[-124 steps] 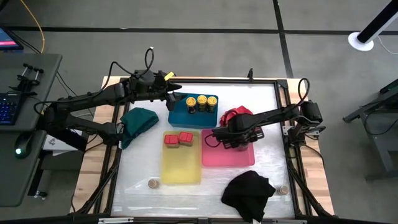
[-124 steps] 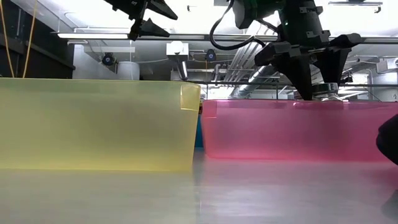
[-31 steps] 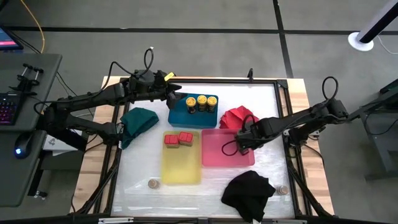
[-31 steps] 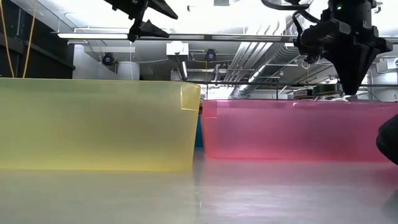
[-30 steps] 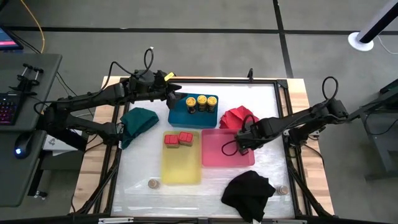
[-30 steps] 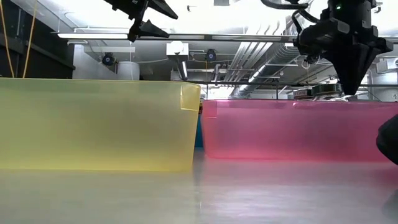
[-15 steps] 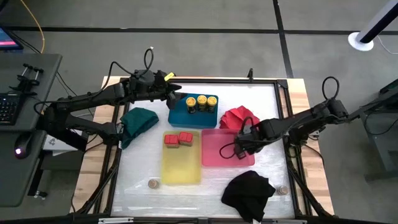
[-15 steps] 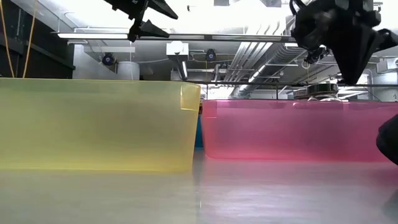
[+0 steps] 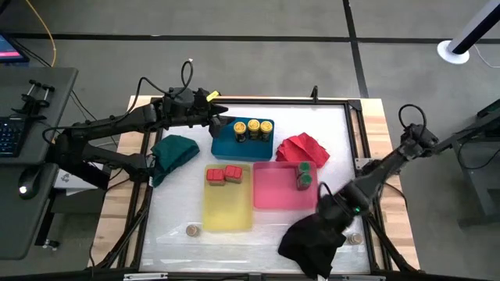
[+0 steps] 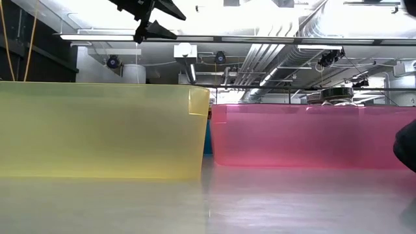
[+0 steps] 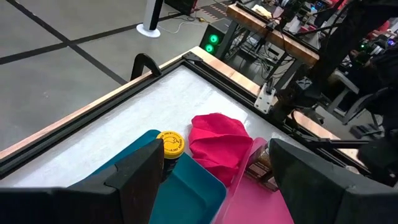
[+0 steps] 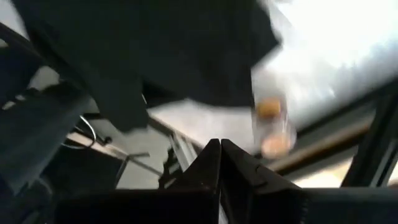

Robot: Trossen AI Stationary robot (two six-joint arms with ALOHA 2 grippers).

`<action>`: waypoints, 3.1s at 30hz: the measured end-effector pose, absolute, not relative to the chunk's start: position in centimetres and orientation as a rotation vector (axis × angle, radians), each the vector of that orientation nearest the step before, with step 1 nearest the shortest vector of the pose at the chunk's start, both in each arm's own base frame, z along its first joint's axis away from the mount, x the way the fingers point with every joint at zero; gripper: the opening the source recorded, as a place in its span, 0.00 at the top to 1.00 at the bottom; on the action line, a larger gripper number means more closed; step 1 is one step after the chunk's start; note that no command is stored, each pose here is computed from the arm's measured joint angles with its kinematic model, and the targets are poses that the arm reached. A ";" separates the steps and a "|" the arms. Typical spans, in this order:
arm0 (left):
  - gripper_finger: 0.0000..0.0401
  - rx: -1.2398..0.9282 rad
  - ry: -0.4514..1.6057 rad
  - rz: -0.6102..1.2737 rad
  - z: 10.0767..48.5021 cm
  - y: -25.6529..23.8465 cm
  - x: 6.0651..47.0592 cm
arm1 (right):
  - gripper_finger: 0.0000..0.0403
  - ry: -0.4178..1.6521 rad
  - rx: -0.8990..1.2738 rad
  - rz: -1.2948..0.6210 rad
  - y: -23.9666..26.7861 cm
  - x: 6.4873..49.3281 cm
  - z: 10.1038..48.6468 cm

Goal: Sort spices by type
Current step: Adjust the brown spice bottles on the table

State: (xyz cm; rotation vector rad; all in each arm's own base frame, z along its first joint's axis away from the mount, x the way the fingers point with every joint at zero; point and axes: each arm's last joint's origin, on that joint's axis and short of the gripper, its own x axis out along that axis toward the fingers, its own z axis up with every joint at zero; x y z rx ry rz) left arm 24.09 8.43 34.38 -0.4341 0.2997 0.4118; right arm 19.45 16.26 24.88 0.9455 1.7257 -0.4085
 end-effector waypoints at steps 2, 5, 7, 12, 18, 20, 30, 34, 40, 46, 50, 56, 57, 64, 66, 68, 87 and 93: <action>0.31 -0.434 0.300 0.412 34.4 8.4 24.1 | 0.98 1.768 0.967 -0.439 17.3 18.5 24.8; 0.31 -0.434 0.300 0.412 34.4 8.4 24.1 | 0.96 1.817 0.983 -0.500 18.4 17.2 24.3; 0.31 -0.434 0.300 0.412 34.4 8.4 24.1 | 0.94 1.826 1.020 -0.560 18.8 16.7 23.7; 0.31 -0.434 0.300 0.412 34.4 8.4 24.1 | 0.81 1.851 1.054 -0.601 19.2 15.9 22.0; 0.31 -0.434 0.300 0.412 34.4 8.4 24.1 | 0.53 1.865 0.992 -0.596 18.7 15.5 21.0; 0.31 -0.434 0.300 0.412 34.4 8.4 24.1 | 0.43 1.871 0.971 -0.575 18.6 15.4 20.8; 0.31 -0.440 0.298 0.413 34.4 8.4 24.1 | 0.23 1.919 0.927 -0.595 17.7 14.5 18.3; 0.31 -0.442 0.298 0.414 34.4 8.4 24.1 | 0.23 1.929 0.973 -0.513 18.0 14.6 17.6; 0.31 -0.442 0.298 0.414 34.4 8.4 24.1 | 0.23 1.932 1.030 -0.501 18.0 14.3 16.3; 0.31 -0.442 0.298 0.414 34.4 8.4 24.1 | 0.23 1.953 1.025 -0.524 17.7 14.0 15.8; 0.31 -0.442 0.298 0.414 34.4 8.4 24.1 | 0.23 1.956 1.027 -0.519 17.7 14.0 15.8; 0.31 -0.442 0.298 0.414 34.4 8.4 24.1 | 0.24 2.009 1.037 -0.469 18.3 14.4 15.2; 0.31 -0.442 0.298 0.414 34.4 8.4 24.1 | 0.25 2.019 1.030 -0.459 18.4 14.4 14.9; 0.31 -0.442 0.298 0.414 34.4 8.4 24.1 | 0.33 2.050 1.006 -0.519 18.7 14.6 13.6; 0.31 -0.442 0.298 0.414 34.4 8.4 24.1 | 0.37 2.050 1.008 -0.525 18.7 14.6 13.6; 0.31 -0.442 0.298 0.414 34.4 8.4 24.1 | 0.44 2.056 1.007 -0.524 18.6 14.6 13.6; 0.31 -0.343 0.207 0.285 38.8 7.2 21.4 | 0.54 1.563 0.917 -0.260 16.1 22.5 27.3; 0.31 -0.379 0.327 0.272 38.1 6.1 20.2 | 0.54 1.366 0.837 -0.256 11.5 26.3 27.4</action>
